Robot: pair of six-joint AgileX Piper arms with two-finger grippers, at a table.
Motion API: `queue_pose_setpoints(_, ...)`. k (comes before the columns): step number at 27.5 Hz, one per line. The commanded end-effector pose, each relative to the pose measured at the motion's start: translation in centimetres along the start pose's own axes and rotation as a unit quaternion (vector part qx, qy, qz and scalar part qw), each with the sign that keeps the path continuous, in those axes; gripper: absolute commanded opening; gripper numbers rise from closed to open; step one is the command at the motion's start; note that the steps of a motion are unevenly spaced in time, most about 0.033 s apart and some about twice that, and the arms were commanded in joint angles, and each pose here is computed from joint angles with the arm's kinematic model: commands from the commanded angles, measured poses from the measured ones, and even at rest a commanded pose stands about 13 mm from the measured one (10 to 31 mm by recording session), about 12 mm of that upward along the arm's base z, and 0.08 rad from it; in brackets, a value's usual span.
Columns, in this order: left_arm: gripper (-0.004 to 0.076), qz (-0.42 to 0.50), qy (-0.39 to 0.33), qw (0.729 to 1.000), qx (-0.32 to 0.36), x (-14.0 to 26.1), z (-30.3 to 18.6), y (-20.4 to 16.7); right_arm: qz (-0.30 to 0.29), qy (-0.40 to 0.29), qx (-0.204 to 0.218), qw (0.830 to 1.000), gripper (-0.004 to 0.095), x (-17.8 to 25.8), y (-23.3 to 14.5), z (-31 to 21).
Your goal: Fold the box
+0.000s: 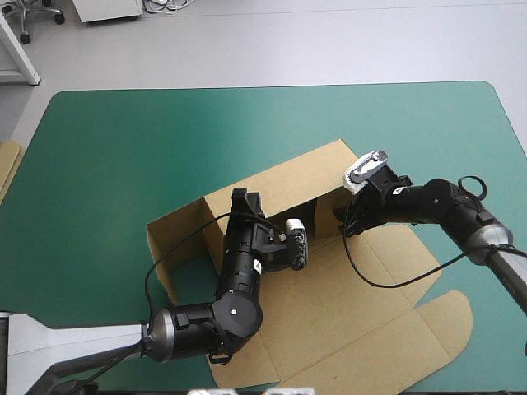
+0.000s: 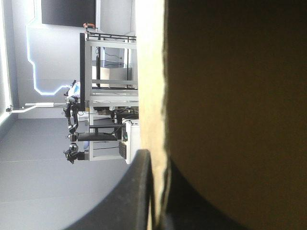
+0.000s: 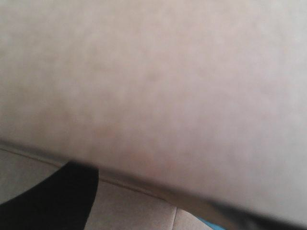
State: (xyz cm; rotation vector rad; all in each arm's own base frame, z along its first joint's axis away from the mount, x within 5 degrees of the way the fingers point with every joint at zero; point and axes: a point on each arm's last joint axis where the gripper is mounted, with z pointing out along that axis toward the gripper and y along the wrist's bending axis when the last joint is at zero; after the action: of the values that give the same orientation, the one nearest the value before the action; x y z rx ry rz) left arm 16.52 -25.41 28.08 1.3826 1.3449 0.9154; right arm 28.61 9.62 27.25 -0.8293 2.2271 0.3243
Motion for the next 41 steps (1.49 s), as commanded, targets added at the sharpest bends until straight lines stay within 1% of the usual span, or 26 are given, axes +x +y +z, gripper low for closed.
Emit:
queue_pose_setpoints(1, -0.001, -0.022, -0.024, 0.999, -0.024, -0.2, -0.8, 1.8, 0.013, -0.052, 0.027, 0.998, 0.0525, -0.8, 0.3, -1.0)
queue_pose_setpoints(3, -0.001, -0.022, -0.026, 0.999, -0.023, -0.3, -0.8, 1.8, 0.022, -0.058, 0.023, 0.998, 0.0381, -0.7, 0.4, -0.8)
queue_pose_setpoints(5, -0.001, -0.022, -0.026, 0.999, -0.023, -0.3, -0.8, 1.8, 0.027, -0.068, 0.018, 0.997, 0.0322, -0.9, 0.5, -0.9)
queue_pose_setpoints(9, -0.001, -0.022, -0.026, 0.999, -0.023, -0.3, -0.8, 1.8, 0.026, -0.07, 0.016, 0.997, 0.024, -0.9, 0.6, -0.9)
queue_pose_setpoints(11, -0.001, -0.022, -0.026, 0.999, -0.023, -0.3, -0.8, 1.8, 0.026, -0.07, 0.016, 0.997, 0.0172, -0.9, 0.6, -0.9)
queue_pose_setpoints(12, -0.001, -0.022, -0.026, 0.999, -0.023, -0.3, -0.8, 1.8, 0.026, -0.07, 0.016, 0.997, 0.0112, -0.9, 0.6, -0.9)
queue_pose_setpoints(15, -0.001, -0.022, -0.026, 0.999, -0.023, -0.3, -0.8, 1.8, 0.026, -0.07, 0.016, 0.997, -0.0018, -0.9, 0.6, -0.9)
queue_pose_setpoints(22, -0.0006, -0.023, -0.026, 0.999, -0.029, -0.3, -0.8, 2.0, 0.046, -0.076, 0.013, 0.996, -0.0019, -1.0, 0.6, -0.9)
queue_pose_setpoints(25, 0.0036, -0.032, -0.028, 0.999, -0.034, -0.5, -0.8, 2.4, 0.06, -0.08, 0.018, 0.995, -0.0019, -1.0, 0.5, -1.0)
queue_pose_setpoints(28, 0.016, -0.05, -0.024, 0.997, -0.044, -0.7, -1.0, 3.2, 0.078, -0.086, 0.027, 0.993, -0.0019, -1.1, 0.3, -1.0)
queue_pose_setpoints(30, 0.0269, -0.064, -0.017, 0.996, -0.054, -0.9, -1.3, 3.9, 0.081, -0.09, 0.032, 0.992, -0.0019, -1.2, 0.2, -1.0)
queue_pose_setpoints(32, 0.0328, -0.08, -0.006, 0.995, -0.057, -1.0, -1.6, 4.5, 0.091, -0.095, 0.039, 0.991, -0.0019, -1.3, 0.0, -1.0)
queue_pose_setpoints(33, 0.0342, -0.09, -0.004, 0.994, -0.055, -1.1, -1.8, 4.7, 0.1, -0.098, 0.043, 0.989, -0.0019, -1.3, -0.1, -1.0)
queue_pose_setpoints(41, 0.0342, -0.131, 0.006, 0.991, 0.01, -2.6, -4.2, 6.1, 0.134, -0.106, 0.051, 0.984, -0.0019, -1.4, -0.3, -1.1)
